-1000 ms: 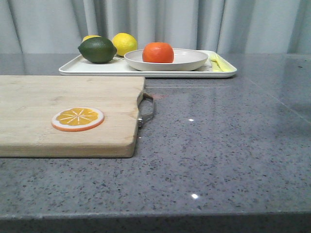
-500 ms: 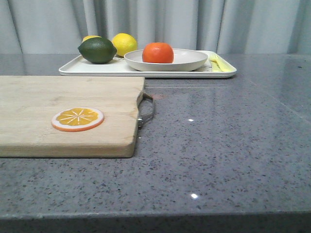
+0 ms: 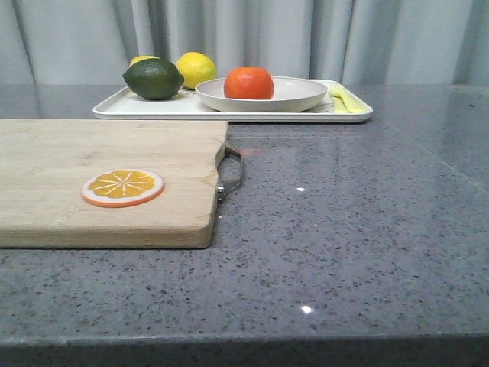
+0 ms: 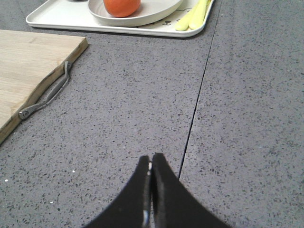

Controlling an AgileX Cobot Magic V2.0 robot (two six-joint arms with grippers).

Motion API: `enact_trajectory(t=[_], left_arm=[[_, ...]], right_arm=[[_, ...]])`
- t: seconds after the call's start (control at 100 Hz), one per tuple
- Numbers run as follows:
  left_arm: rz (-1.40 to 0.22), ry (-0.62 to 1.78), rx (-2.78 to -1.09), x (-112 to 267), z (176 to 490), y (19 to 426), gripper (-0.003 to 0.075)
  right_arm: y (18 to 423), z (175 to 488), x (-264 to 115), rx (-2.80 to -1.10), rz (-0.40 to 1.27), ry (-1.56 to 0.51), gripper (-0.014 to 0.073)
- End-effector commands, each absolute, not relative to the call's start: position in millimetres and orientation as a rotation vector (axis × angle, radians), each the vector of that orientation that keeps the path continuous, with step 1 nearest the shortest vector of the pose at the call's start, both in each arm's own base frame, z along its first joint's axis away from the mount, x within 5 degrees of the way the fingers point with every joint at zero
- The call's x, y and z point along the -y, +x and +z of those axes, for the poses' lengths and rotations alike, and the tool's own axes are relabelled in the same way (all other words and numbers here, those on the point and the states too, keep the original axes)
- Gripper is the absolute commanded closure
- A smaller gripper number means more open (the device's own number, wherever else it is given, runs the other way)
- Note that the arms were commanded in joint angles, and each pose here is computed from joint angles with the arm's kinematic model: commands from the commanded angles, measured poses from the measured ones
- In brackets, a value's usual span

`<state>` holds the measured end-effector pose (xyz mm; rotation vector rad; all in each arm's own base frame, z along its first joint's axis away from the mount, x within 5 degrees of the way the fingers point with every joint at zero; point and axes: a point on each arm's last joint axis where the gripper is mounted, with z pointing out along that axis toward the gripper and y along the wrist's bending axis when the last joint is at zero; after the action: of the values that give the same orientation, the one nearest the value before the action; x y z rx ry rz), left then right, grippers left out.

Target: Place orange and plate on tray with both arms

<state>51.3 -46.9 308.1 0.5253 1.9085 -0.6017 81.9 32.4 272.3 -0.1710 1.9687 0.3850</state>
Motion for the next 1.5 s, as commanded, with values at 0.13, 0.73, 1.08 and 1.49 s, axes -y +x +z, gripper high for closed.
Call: enact_trajectory(t=[0.13,0.73,1.08,1.49], left_arm=[[-0.634,0.493,-1.831,48.0,321.6,52.8,0.0739],[-0.634,0.493,-1.831,48.0,321.6,52.8,0.0739],[-0.601,0.469,-1.716,45.0,299.0,54.8,0.0739],[-0.414,0.146,-1.434,19.8,249.9,53.8,0.0739]], right_arm=[[84.9,286.2,-31.9,-1.873,0.378,-0.164,0.0655],[84.9,286.2,-31.9,-1.873,0.378,-0.164,0.0655],[84.9,286.2,-31.9,-1.873,0.378,-0.164,0.0655],[84.9,286.2,-31.9,-1.873,0.378,-0.164,0.0655]])
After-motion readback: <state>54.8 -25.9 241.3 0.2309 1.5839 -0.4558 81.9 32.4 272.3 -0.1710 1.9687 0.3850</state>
